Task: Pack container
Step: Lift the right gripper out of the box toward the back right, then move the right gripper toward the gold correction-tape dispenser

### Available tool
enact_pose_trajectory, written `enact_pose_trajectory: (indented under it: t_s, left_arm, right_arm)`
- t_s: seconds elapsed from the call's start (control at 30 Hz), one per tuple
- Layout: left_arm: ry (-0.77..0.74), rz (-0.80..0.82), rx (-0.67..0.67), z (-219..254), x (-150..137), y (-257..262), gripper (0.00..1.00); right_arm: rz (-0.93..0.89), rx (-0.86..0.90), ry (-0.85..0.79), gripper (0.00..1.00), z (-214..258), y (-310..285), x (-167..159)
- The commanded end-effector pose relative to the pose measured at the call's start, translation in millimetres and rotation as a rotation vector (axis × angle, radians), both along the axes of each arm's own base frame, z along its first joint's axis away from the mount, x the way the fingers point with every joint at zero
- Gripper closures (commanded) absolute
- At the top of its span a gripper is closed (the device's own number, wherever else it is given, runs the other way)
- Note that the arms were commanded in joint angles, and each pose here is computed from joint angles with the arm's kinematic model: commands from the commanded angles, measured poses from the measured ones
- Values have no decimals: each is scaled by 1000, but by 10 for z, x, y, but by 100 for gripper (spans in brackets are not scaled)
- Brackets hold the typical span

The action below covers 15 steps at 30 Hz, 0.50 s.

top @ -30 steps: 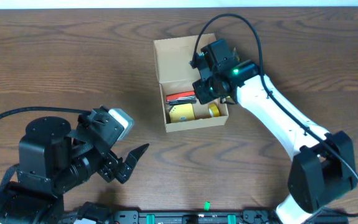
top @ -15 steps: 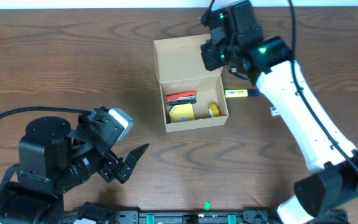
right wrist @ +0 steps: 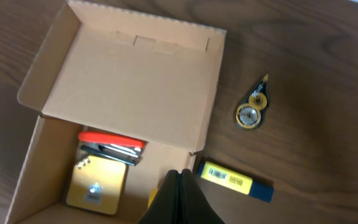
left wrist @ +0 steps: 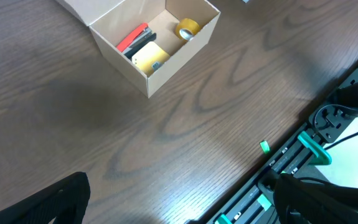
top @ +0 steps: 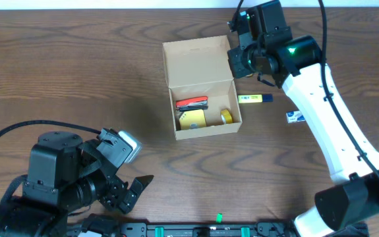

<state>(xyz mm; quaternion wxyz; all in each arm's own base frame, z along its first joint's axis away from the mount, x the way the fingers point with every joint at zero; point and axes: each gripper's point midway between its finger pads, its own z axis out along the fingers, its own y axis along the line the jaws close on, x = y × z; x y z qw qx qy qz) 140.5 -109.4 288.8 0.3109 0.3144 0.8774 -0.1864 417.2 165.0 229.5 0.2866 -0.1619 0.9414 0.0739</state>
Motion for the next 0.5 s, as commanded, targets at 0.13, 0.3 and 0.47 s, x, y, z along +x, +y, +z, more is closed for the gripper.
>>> enact_pose_trajectory:
  t_s: [0.13,0.3,0.47]
  left_arm:
    - [-14,-11,-13,60,-16,-16,5]
    - [-14,-12,-13,60,-16,-16,5]
    - [-14,-11,-13,60,-16,-16,5]
  right_arm:
    - [-4,-15,8,99,76,-64,-89]
    - [-4,-40,73,99,-13,-112,-224]
    - [-8,-56,132,99,-83,-127,-361]
